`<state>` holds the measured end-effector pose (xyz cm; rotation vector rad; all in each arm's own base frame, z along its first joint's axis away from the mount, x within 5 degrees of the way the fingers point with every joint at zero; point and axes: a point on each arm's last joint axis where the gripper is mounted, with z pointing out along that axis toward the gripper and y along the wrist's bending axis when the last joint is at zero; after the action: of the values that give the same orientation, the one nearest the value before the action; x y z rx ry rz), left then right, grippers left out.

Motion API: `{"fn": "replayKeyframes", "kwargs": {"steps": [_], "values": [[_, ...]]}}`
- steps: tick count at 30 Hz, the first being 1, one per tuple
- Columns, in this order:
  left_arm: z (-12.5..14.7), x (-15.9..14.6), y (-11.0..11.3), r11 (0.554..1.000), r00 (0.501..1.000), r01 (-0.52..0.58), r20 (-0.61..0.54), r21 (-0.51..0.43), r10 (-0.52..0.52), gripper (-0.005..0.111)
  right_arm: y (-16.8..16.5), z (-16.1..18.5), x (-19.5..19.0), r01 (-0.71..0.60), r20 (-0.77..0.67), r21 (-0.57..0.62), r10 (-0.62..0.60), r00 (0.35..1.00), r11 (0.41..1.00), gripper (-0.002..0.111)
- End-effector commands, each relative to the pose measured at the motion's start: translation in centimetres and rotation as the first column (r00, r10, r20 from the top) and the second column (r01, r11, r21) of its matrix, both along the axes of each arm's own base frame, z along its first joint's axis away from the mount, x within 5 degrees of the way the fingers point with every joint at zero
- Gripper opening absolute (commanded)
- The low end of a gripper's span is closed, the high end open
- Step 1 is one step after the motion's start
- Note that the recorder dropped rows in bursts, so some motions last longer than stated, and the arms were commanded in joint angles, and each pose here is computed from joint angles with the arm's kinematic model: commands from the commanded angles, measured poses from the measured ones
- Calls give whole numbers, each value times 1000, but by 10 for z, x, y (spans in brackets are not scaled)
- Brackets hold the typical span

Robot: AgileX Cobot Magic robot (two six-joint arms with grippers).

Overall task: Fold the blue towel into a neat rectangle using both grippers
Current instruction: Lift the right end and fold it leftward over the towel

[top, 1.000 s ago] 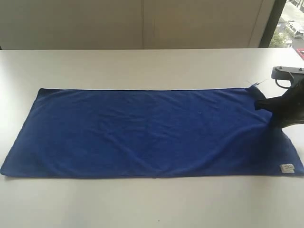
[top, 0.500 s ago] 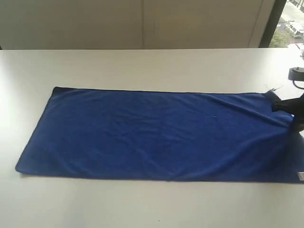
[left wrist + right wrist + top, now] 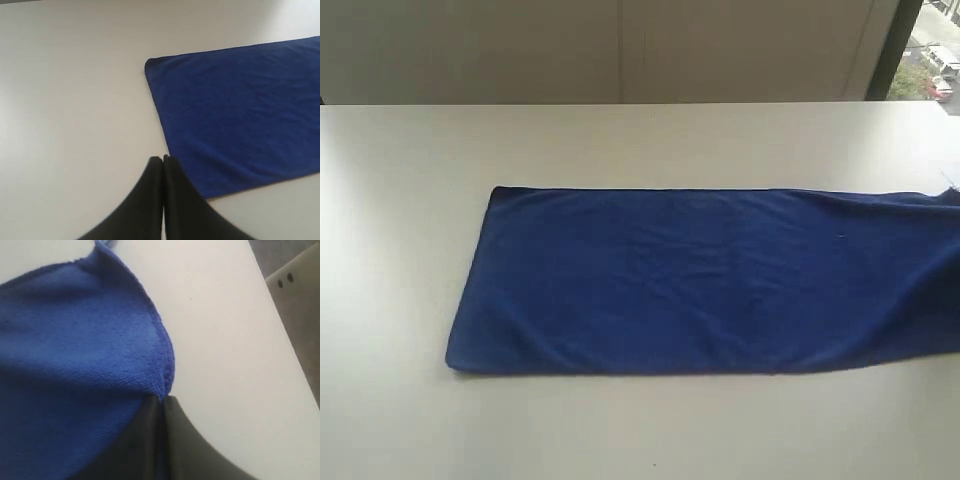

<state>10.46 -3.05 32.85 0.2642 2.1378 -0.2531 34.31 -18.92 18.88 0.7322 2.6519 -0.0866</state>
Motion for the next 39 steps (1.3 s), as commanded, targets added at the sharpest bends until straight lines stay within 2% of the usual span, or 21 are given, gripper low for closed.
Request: {"fn": "replayKeyframes", "kwargs": {"steps": [1, 7, 16, 20, 30, 39], "values": [[0, -2, 0, 1000, 1000, 1, 3, -9, -1, 0, 11, 33, 4, -22, 94, 11, 21, 995, 1000, 0], [0, -2, 0, 1000, 1000, 1, 3, -9, -1, 0, 42, 71, 13, -116, 174, -13, 116, 978, 993, 0], [0, -2, 0, 1000, 1000, 1, 3, -9, -1, 0, 131, 100, 33, -361, 241, -55, 364, 900, 931, 0], [0, -2, 0, 1000, 1000, 1, 3, -9, -1, 0, 177, 107, 38, -471, 259, -71, 473, 842, 879, 0], [0, -2, 0, 1000, 1000, 1, 3, -9, -1, 0, 286, 142, 42, -674, 378, -153, 673, 635, 723, 0], [0, -2, 0, 1000, 1000, 1, 3, -9, -1, 0, 371, 116, 46, -773, 420, -154, 749, 513, 616, 0]]}}
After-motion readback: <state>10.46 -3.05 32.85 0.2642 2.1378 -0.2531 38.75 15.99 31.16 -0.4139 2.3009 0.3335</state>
